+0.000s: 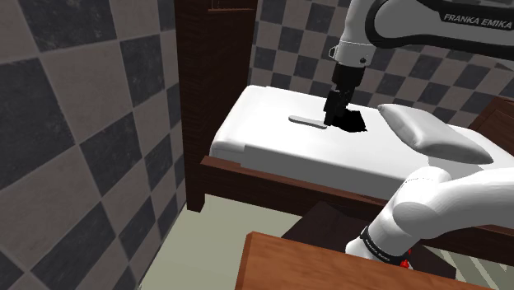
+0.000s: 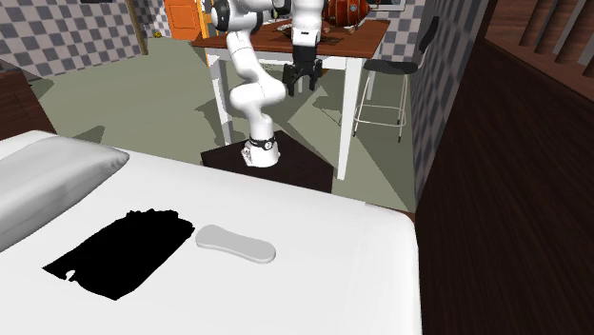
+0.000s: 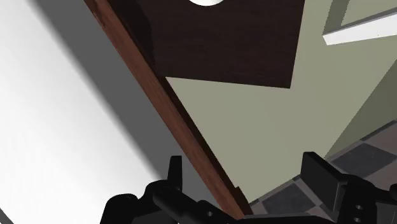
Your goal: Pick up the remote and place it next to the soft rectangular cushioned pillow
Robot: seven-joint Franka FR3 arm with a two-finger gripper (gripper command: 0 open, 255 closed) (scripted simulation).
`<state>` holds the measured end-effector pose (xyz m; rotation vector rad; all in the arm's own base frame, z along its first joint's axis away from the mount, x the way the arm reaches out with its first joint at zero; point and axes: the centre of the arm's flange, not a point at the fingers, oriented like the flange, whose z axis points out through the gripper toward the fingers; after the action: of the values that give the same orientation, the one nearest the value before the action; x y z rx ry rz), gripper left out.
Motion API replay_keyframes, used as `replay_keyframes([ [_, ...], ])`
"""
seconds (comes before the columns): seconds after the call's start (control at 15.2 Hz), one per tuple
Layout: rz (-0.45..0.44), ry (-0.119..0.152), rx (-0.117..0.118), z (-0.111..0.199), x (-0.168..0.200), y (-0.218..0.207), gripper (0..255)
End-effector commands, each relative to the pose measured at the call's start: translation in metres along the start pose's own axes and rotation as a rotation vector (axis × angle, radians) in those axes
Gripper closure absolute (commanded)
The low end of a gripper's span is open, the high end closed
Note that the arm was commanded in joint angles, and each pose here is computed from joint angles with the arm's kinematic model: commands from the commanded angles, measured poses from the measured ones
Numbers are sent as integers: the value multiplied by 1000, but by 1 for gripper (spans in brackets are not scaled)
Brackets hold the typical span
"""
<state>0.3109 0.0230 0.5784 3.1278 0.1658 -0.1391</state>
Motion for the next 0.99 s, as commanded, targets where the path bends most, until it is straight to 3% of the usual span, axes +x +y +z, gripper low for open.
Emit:
replay_keyframes([
  [0.0, 0, 0, 0, 0, 0, 0, 0],
  [0.92, -177, 29, -15, 71, 54, 158, 0],
])
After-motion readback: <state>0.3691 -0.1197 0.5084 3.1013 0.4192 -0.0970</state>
